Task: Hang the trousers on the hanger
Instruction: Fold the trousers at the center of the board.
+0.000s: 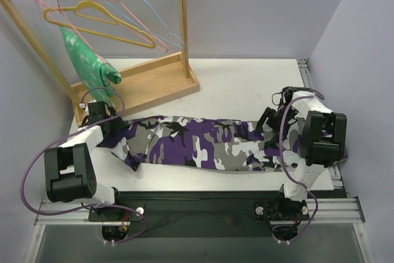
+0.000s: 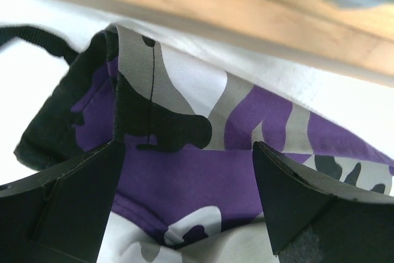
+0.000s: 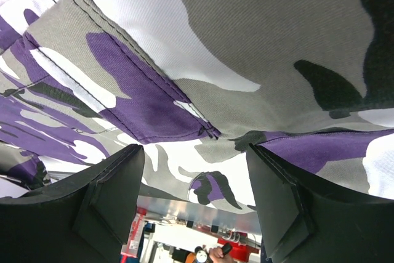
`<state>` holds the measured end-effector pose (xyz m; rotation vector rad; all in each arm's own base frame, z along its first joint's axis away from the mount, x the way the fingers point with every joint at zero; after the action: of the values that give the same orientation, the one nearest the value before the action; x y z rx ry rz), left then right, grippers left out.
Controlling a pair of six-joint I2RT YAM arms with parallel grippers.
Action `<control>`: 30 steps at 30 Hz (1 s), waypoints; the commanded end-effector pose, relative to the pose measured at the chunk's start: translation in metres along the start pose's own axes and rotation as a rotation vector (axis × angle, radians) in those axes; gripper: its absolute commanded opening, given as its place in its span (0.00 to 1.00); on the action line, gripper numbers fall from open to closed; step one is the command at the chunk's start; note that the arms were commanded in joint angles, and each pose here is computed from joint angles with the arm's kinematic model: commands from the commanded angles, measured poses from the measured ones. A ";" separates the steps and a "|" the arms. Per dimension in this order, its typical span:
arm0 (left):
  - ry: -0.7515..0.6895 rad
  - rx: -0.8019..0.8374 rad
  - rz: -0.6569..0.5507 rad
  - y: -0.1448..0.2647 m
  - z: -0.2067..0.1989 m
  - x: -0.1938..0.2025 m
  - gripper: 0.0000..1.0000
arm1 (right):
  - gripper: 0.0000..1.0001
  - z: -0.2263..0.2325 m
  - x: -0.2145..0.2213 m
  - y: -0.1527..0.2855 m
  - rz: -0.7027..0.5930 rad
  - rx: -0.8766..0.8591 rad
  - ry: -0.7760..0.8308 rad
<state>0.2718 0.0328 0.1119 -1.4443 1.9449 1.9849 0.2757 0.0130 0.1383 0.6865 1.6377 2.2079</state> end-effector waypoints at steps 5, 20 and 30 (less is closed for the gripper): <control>0.021 0.094 -0.179 -0.005 -0.023 -0.047 0.95 | 0.68 0.001 0.010 0.016 0.010 0.019 -0.006; 0.197 0.109 -0.402 0.023 -0.038 -0.093 0.95 | 0.68 0.007 0.008 0.018 0.016 0.020 -0.003; 0.202 0.156 -0.465 0.075 -0.036 -0.099 0.95 | 0.68 0.008 0.008 0.015 0.026 0.026 0.009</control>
<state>0.3144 0.0466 0.2164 -1.8931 1.5862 1.5584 0.2780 0.0165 0.1455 0.6826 1.6458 2.2149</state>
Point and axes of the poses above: each gripper's point midway between its finger pads, its own y axis back along the fingers, its own z axis along the line the jaws close on, x = y × z, the point moved 10 cm from there along y, back along the fingers, and after that the axes turned 1 degree about -y, right-handed, at the moved point
